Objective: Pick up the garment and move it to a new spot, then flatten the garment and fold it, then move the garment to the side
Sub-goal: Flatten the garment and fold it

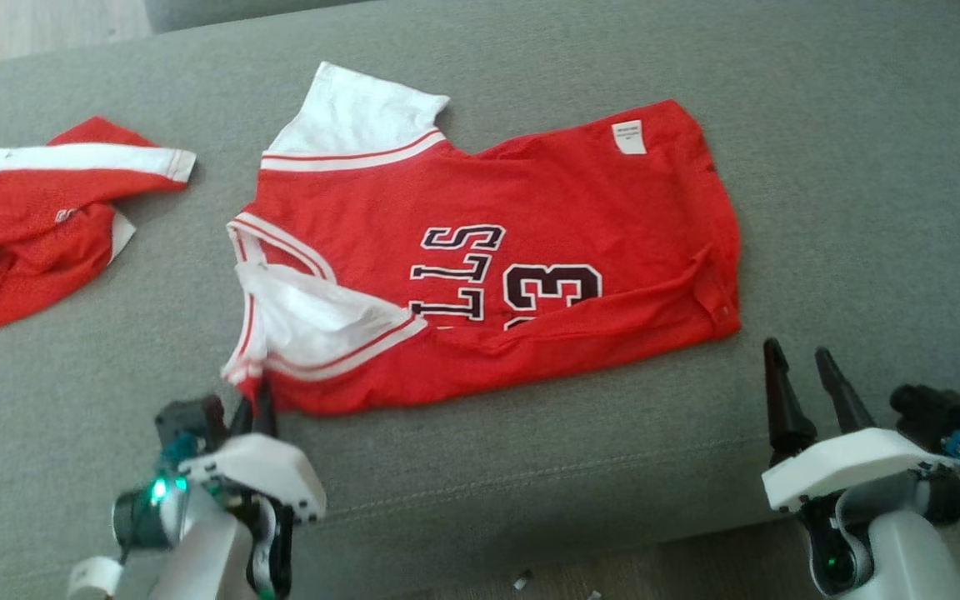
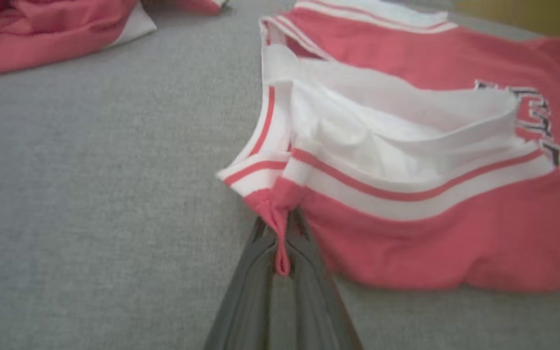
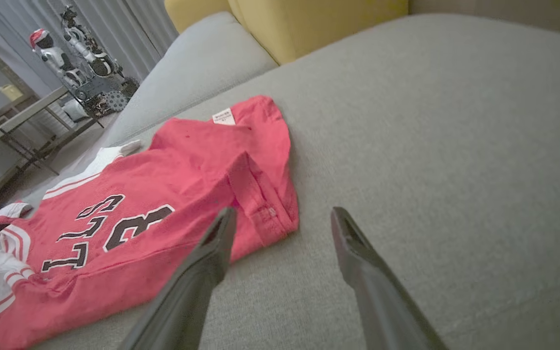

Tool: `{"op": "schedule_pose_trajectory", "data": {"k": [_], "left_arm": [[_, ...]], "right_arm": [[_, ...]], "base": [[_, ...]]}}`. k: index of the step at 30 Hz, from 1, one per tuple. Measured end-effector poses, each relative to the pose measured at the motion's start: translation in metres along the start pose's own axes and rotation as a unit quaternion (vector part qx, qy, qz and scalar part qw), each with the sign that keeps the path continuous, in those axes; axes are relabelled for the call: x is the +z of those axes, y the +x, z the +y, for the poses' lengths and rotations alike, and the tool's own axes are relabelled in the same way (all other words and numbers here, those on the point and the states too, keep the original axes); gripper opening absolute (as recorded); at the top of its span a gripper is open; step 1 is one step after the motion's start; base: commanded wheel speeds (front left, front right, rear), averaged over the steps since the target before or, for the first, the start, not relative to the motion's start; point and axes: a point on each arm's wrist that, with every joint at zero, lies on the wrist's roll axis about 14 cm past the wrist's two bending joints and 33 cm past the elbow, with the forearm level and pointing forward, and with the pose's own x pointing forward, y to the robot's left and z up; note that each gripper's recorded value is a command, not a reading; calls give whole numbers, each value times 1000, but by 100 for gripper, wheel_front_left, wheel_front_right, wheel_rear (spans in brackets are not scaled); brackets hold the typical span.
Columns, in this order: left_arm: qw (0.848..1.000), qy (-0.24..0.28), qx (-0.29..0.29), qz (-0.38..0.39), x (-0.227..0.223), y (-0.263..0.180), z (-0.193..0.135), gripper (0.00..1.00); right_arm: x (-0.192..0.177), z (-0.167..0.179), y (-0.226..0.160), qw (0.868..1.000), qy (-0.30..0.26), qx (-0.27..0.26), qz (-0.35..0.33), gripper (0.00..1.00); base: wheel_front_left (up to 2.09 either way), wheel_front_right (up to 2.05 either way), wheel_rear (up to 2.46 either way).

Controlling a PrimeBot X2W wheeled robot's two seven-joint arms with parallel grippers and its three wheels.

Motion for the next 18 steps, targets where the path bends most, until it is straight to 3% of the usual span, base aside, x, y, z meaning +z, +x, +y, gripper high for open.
{"op": "schedule_pose_trajectory", "data": {"k": [6, 14, 15, 16, 18], "left_arm": [[997, -12, 1, -72, 42, 0, 1, 0], [998, -12, 9, -67, 32, -8, 8, 0], [998, -13, 9, -69, 33, -8, 8, 0], [997, -14, 10, -69, 33, -8, 9, 0], [998, -15, 11, -68, 32, -7, 10, 0]], "right_arm": [[-29, -6, 16, 995, 80, -19, 62, 100], [-43, 11, 48, 989, 100, -7, 106, 100], [-44, 12, 51, 989, 100, -7, 108, 96], [-44, 13, 55, 989, 104, -7, 107, 79], [-41, 14, 63, 989, 106, -9, 104, 100]], "base": [[0, 0, 0], [0, 0, 0], [0, 0, 0], [0, 0, 0], [0, 0, 0]]}}
